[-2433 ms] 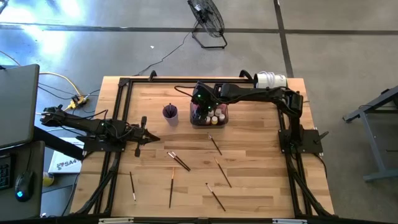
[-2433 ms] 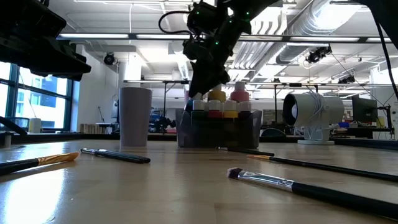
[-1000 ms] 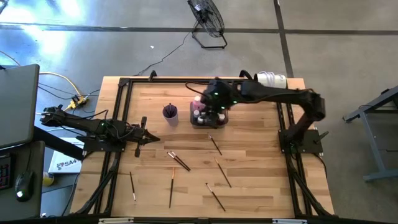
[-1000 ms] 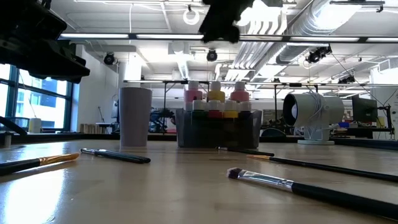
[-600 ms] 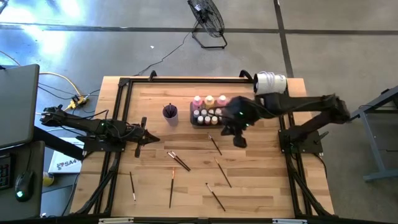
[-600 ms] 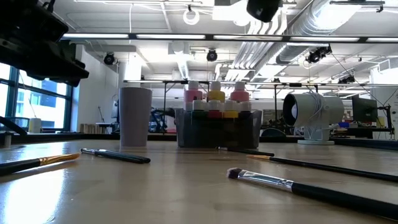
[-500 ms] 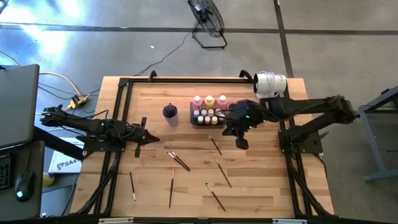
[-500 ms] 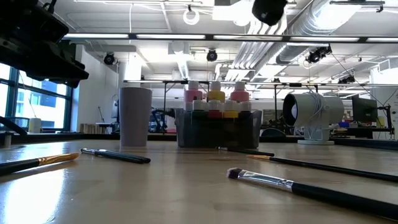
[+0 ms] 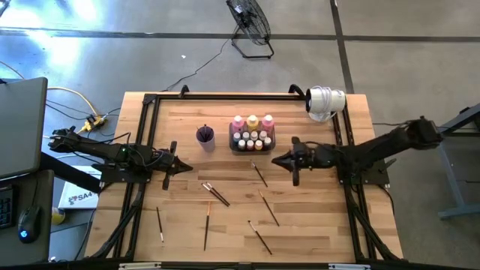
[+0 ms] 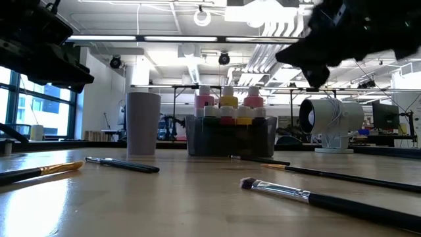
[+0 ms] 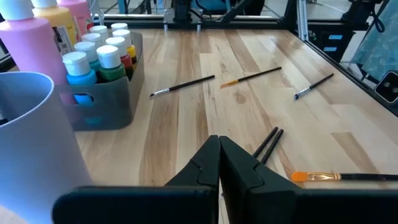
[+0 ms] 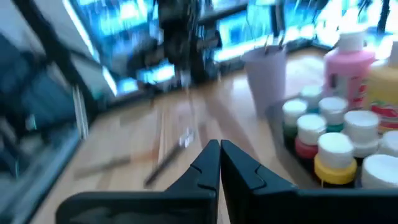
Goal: Pick & Place Paint Supplies
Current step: Put the gold paint brush into the purple cup
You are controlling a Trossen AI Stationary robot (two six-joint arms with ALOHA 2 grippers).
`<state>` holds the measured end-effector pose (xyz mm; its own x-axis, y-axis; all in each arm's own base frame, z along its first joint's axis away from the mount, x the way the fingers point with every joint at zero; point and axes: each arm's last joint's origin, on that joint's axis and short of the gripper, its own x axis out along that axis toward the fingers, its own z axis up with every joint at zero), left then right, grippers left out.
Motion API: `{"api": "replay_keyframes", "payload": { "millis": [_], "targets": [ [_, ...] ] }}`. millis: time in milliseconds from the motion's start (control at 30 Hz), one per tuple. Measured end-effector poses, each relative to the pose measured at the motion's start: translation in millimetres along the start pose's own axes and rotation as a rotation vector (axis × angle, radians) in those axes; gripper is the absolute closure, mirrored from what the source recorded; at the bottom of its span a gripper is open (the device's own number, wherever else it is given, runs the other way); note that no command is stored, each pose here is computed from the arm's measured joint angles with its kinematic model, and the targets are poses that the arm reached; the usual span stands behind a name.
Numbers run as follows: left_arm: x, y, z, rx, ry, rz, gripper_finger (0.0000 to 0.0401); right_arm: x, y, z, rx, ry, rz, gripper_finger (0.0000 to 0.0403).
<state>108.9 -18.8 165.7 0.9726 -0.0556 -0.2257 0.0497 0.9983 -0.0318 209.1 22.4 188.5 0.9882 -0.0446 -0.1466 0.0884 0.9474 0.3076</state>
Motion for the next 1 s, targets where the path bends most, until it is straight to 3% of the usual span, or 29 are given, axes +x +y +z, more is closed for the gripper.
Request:
{"api": "replay_keyframes", "payload": {
  "millis": [100,267,500,700,833,1000],
  "targets": [
    [0.0,0.0,0.0,-0.011,0.0,0.001,0.0401,-11.4,-2.7,-15.4,0.03,-0.103,0.029,0.0399],
    [0.0,0.0,0.0,-0.018,0.0,0.001,0.0401,-18.8,-0.1,-15.2,0.025,-0.19,0.079,0.0399],
    [0.0,0.0,0.0,-0.096,0.0,0.0,0.0401,-18.9,0.2,-14.6,-0.019,-0.197,0.079,0.0399],
    [0.0,0.2,0.1,-0.094,-0.001,0.004,0.0401,-18.4,-2.7,-13.6,-0.09,-0.205,0.054,0.0399],
    [-0.1,2.0,1.2,-0.032,-0.017,0.069,0.0401,-17.5,-7.7,-11.7,-0.172,-0.214,0.018,0.0399],
    [-0.7,5.2,5.3,-0.02,-0.064,0.187,0.0401,-16.9,-11.9,-10.1,-0.165,-0.22,0.001,0.0399]
  ]
}}
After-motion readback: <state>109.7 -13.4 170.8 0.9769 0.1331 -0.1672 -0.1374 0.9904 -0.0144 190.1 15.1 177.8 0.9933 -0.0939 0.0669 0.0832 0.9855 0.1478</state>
